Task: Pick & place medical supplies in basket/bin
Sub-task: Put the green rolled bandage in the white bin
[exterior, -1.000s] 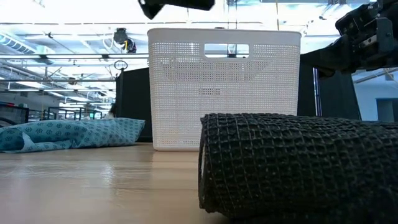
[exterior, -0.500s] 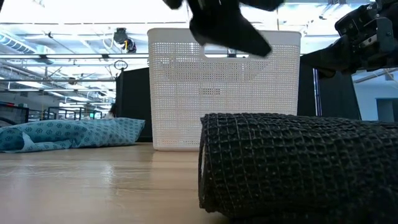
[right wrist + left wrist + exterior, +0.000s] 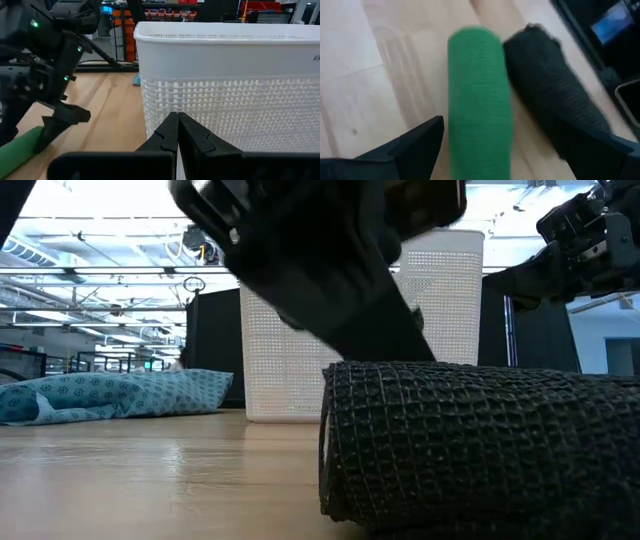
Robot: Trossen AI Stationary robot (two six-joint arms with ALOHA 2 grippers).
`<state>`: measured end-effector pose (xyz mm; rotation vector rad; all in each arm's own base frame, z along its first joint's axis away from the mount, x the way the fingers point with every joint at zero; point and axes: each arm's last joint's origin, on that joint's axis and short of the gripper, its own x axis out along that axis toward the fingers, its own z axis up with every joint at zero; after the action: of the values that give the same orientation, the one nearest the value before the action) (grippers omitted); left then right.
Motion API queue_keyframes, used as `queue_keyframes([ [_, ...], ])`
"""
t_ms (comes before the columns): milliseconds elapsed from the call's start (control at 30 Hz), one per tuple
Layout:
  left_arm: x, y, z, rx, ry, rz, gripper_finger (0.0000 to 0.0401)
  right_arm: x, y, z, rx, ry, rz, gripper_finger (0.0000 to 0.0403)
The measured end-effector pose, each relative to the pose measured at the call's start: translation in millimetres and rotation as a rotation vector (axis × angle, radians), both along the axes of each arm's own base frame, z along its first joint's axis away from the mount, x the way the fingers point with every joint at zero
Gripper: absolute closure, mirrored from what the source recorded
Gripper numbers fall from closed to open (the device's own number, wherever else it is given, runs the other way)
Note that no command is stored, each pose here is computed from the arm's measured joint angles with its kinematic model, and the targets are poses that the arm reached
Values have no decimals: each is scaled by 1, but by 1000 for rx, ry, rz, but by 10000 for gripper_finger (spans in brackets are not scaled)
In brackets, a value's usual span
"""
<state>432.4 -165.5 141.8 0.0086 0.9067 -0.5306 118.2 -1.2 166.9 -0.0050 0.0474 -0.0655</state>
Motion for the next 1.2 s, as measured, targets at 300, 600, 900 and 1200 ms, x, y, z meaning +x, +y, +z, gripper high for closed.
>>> queue_keyframes([
  [300,6,10,-13,-13,29,41,44,0,0,-1,19,6,-1,403],
  [600,4,9,-11,-27,37,12,251,0,0,-1,27,8,-1,403],
  [900,-21,15,63,117,-56,-19,353,0,0,-2,26,17,-2,403],
  [1200,-108,34,166,415,-243,143,295,0,0,-3,36,30,-2,403],
])
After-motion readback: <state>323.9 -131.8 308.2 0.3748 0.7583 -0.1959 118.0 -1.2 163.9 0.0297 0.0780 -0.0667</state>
